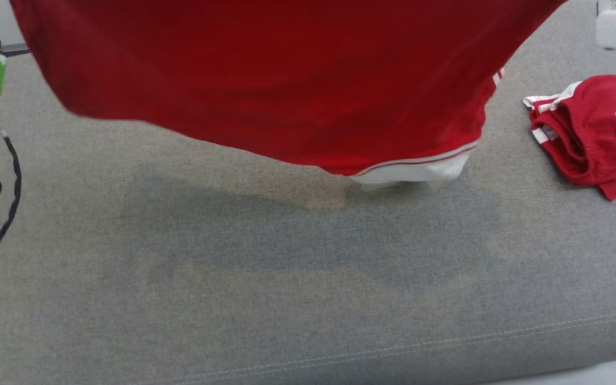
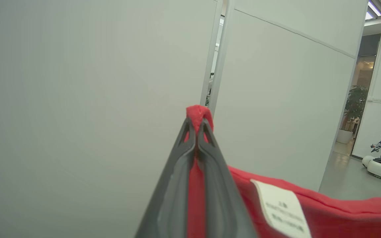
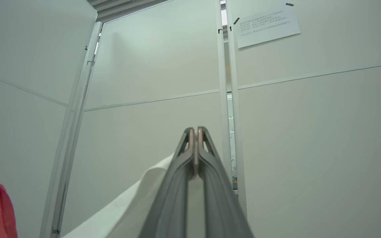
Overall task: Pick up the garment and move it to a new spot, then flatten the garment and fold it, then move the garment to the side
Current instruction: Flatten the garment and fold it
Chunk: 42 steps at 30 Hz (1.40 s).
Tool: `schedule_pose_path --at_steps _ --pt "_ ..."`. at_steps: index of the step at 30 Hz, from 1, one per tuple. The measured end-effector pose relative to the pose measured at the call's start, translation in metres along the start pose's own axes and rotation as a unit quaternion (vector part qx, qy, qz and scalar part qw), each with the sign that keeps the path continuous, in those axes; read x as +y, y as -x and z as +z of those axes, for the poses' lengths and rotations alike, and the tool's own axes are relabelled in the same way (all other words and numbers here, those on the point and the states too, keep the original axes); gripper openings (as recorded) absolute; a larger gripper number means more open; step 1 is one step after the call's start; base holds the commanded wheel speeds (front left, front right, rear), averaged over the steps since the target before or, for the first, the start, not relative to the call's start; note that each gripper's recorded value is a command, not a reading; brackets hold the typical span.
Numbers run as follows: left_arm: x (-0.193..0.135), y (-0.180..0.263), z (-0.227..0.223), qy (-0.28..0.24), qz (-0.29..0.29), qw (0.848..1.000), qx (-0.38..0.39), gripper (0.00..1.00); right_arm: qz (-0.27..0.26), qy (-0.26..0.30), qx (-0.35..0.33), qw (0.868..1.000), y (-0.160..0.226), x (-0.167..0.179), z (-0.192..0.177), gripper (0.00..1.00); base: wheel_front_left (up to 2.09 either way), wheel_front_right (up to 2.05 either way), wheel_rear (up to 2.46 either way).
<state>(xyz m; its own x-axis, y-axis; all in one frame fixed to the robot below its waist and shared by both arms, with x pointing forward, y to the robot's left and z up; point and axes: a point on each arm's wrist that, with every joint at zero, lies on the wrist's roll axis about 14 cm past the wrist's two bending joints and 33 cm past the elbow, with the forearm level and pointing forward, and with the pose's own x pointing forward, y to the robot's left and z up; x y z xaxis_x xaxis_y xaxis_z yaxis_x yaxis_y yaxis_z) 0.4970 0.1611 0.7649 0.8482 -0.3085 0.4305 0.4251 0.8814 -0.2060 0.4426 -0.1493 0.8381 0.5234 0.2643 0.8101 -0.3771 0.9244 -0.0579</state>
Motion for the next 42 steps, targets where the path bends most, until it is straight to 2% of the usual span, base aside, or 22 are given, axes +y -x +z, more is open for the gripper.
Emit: schedule_pose_path --at_steps 3,6,13,16,18,24,27,30,34,37,42 --pt "-0.004 -0.010 0.007 -0.010 -0.006 1.000 0.000 0.00 0.003 0.009 0.002 1.000 -0.009 -0.003 0.002 0.00 0.00 0.00 0.00" --pt "-0.003 -0.021 0.006 -0.014 -0.003 1.000 0.007 0.00 0.002 0.009 0.024 1.000 -0.017 -0.008 -0.013 0.00 0.00 0.00 0.00" --pt "0.026 -0.061 -0.016 -0.023 0.043 0.998 0.032 0.00 -0.014 0.025 0.086 0.996 -0.045 -0.030 -0.068 0.00 0.00 0.00 0.00" --pt "0.038 -0.077 -0.037 -0.057 0.056 0.995 0.052 0.00 -0.017 0.036 0.101 0.994 -0.059 -0.037 -0.090 0.00 0.00 0.00 0.00" --pt "0.047 -0.086 -0.047 -0.028 0.071 0.996 0.049 0.00 -0.023 0.041 0.105 0.993 -0.069 -0.043 -0.100 0.00 0.00 0.00 0.00" --pt "0.073 -0.107 -0.046 -0.023 0.099 0.995 0.007 0.00 -0.036 0.060 0.100 0.993 -0.096 -0.055 -0.113 0.00 0.00 0.00 0.00" --pt "0.085 -0.118 -0.041 0.023 0.111 0.993 -0.032 0.00 -0.037 0.075 0.080 0.993 -0.112 -0.056 -0.109 0.00 0.00 0.00 0.00" --pt "0.095 -0.127 -0.044 0.025 0.112 0.992 -0.054 0.00 -0.030 0.085 0.068 0.994 -0.121 -0.050 -0.114 0.00 0.00 0.00 0.00" --pt "0.113 -0.129 -0.080 0.032 0.119 0.992 -0.039 0.00 -0.004 0.090 0.118 0.989 -0.106 -0.036 -0.168 0.00 0.00 0.00 0.00" --pt "0.122 -0.119 -0.139 0.062 0.131 0.989 0.015 0.00 0.006 0.085 0.171 0.982 -0.078 -0.035 -0.217 0.00 0.00 0.00 0.00" --pt "0.146 -0.066 -0.243 0.089 0.179 0.973 0.112 0.00 0.008 0.041 0.257 0.966 -0.007 -0.033 -0.291 0.00 0.00 0.00 0.00"
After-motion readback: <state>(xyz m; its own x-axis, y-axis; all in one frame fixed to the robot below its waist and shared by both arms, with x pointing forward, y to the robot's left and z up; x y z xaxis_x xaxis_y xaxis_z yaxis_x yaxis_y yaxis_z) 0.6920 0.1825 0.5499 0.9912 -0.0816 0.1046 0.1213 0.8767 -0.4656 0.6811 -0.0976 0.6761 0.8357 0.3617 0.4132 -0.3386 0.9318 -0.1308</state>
